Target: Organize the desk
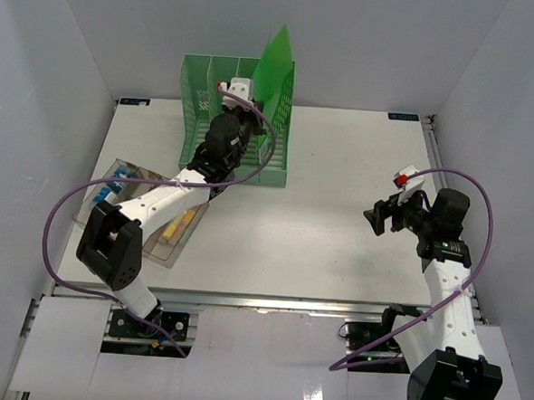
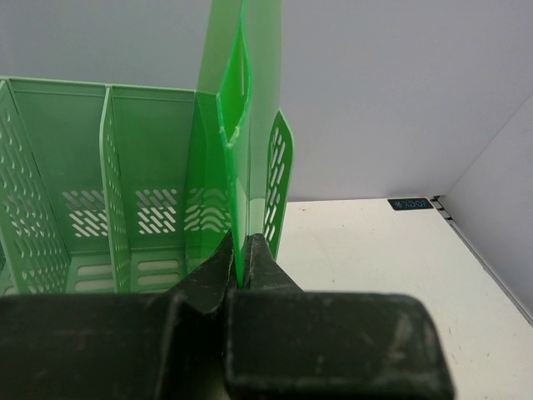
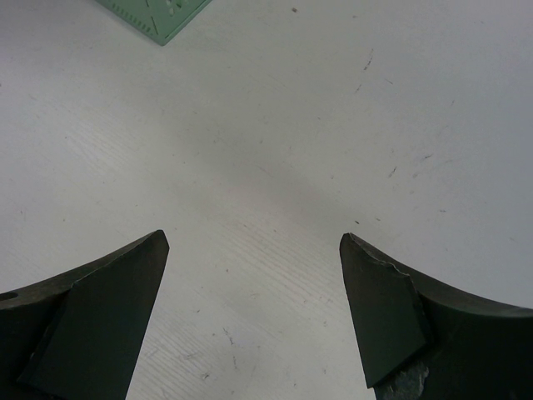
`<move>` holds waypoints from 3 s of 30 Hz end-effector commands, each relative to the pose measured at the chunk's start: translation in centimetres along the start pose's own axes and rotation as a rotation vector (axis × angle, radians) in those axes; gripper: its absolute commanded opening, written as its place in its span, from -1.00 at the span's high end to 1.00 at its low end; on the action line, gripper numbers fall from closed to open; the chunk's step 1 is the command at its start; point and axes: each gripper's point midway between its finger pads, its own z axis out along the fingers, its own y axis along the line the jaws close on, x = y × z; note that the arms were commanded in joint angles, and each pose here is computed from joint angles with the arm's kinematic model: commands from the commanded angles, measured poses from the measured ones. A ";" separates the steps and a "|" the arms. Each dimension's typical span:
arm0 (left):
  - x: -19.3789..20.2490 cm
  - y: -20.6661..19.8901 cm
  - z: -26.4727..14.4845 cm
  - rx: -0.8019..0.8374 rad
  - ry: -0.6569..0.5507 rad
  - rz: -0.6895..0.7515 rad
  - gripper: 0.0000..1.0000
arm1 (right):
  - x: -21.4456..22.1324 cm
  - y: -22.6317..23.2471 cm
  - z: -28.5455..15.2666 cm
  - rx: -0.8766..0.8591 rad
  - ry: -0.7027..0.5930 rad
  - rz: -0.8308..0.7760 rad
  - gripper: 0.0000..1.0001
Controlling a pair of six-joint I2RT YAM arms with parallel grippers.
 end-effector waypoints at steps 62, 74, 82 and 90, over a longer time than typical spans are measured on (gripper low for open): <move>-1.2 -2.6 1.3 -0.113 -0.022 -0.122 1.00 | -0.7 0.1 -0.1 -0.003 -0.038 -0.016 -0.80; -1.0 -3.6 1.9 -0.116 -0.022 -0.116 1.00 | -0.7 0.1 -0.2 -0.001 -0.040 -0.018 -0.80; 1.2 -2.8 2.0 -0.136 -0.010 -0.041 1.00 | -0.7 0.2 -0.2 -0.001 -0.041 -0.021 -0.80; 2.0 -2.8 2.1 -0.102 -0.023 0.011 1.00 | -0.9 0.2 -0.2 -0.001 -0.044 -0.024 -0.80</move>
